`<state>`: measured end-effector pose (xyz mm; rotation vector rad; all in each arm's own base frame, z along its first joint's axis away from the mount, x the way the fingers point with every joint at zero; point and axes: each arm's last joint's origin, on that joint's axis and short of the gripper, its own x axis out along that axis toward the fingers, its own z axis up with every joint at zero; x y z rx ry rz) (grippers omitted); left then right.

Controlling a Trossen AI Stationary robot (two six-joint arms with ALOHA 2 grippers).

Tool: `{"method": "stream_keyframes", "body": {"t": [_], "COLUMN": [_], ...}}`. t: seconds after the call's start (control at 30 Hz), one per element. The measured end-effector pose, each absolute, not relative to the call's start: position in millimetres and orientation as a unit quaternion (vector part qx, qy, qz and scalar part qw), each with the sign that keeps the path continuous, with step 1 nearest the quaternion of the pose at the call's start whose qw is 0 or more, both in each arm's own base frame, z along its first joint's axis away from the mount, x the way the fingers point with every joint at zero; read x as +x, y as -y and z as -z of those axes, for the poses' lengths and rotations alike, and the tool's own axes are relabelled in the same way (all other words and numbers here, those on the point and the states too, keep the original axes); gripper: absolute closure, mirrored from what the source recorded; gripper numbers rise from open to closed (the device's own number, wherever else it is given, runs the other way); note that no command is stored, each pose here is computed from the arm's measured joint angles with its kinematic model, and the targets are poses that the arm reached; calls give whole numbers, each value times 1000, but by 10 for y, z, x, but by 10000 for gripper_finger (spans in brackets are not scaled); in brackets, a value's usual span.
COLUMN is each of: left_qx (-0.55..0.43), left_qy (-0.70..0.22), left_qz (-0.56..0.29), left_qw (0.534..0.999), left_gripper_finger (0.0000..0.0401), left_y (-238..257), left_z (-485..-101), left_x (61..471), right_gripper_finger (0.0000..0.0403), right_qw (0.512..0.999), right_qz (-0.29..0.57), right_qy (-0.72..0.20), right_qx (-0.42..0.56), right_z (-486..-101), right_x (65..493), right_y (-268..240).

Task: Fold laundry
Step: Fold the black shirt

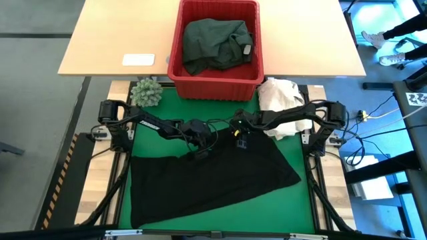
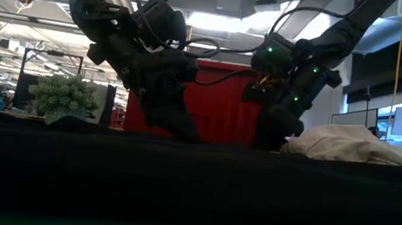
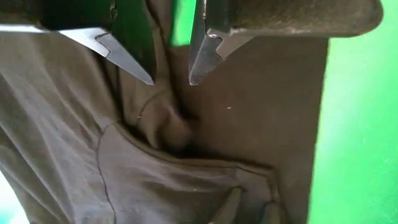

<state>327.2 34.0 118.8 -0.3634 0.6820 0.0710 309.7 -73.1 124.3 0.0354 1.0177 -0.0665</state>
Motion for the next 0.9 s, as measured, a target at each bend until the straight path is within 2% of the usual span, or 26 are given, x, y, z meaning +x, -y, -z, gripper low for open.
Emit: {"method": "stream_keyframes", "body": {"t": [0.13,0.33,0.47,0.77,0.9], "left_qx": [-178,-178,-178,-177,-167], "left_qy": [-333,-333,-333,-333,-330], "left_qz": [-32,-31,-31,-37,-63], "left_qw": [925,925,925,926,927], "left_gripper_finger": [310,310,310,310,310], "left_y": [-339,-338,-338,-342,-359], "left_z": [-1188,-1187,-1188,-1188,-1188], "left_x": [3272,3272,3272,3272,3272], "right_gripper_finger": [283,389,383,397,396], "right_qw": [873,878,881,891,893], "right_qz": [38,32,33,35,32], "right_qy": [-486,-477,-472,-452,-449], "right_qx": [15,6,5,2,3], "right_z": [-1205,-1268,-1332,-1469,-1478], "right_x": [3115,3102,3082,3066,3068], "right_y": [755,744,738,731,730]}}
